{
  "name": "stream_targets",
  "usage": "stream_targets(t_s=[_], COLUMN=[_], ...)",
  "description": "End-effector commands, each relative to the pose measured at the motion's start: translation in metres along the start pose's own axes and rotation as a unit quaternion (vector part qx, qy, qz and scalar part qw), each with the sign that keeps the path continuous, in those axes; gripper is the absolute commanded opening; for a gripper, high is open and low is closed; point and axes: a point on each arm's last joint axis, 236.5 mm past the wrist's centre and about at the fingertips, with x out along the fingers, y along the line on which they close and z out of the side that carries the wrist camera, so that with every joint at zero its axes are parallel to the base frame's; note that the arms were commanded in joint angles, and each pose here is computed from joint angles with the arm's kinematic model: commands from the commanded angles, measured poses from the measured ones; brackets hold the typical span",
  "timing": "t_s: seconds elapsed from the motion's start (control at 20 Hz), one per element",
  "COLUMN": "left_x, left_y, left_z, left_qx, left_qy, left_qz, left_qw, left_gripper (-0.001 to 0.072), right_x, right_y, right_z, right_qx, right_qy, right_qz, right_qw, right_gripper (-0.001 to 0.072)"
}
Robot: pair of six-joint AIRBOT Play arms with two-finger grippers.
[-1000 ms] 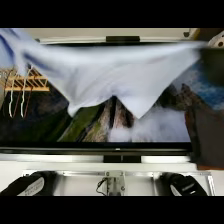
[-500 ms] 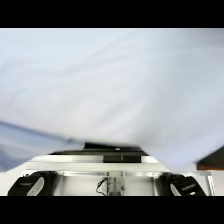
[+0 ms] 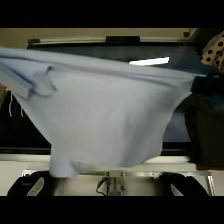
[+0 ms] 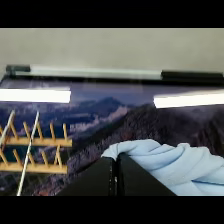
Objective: Fold the shirts.
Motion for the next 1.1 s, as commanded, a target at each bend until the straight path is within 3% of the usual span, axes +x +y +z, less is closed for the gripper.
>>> stream_targets(t_s=[0.0,0.2,0.5,0.75,0.8,0.85,0.9,0.95,1.05], left_x=[0.096,0.195,0.275,0.292,0.289,0.284,0.275,0.264,0.234], left_y=[0.009,-0.008,-0.015,-0.052,-0.060,-0.063,-0.061,-0.050,-0.004], left_z=[-0.103,-0.180,-0.187,-0.249,-0.256,-0.260,-0.264,-0.269,-0.283], left_qx=[-0.011,-0.096,-0.239,-0.288,-0.280,-0.270,-0.254,-0.232,-0.199], left_qy=[0.100,0.150,0.111,0.208,0.224,0.239,0.264,0.294,0.372], left_qz=[0.007,-0.030,-0.044,-0.074,-0.082,-0.091,-0.100,-0.102,-0.075], left_qw=[0.995,0.983,0.964,0.932,0.930,0.928,0.925,0.922,0.904], left_gripper=[0.0039,0.0039,0.0039,0.0046,0.0141,0.0392,0.0644,0.0675,0.0674], right_x=[0.118,0.201,0.233,0.252,0.252,0.251,0.245,0.236,0.211], right_y=[0.040,0.040,0.025,0.061,0.072,0.078,0.079,0.073,0.040], right_z=[-0.066,-0.093,-0.035,-0.085,-0.092,-0.094,-0.094,-0.093,-0.096], right_qx=[-0.016,0.112,0.220,0.266,0.267,0.270,0.265,0.237,0.156], right_qy=[0.077,0.131,0.030,0.129,0.143,0.149,0.153,0.160,0.191], right_qz=[-0.004,-0.037,0.010,0.030,0.039,0.044,0.047,0.043,0.010], right_qw=[0.997,0.984,0.975,0.955,0.952,0.950,0.951,0.957,0.969], right_gripper=[0.0060,0.0060,0.0060,0.0061,0.0101,0.0270,0.0548,0.0591,0.0587])
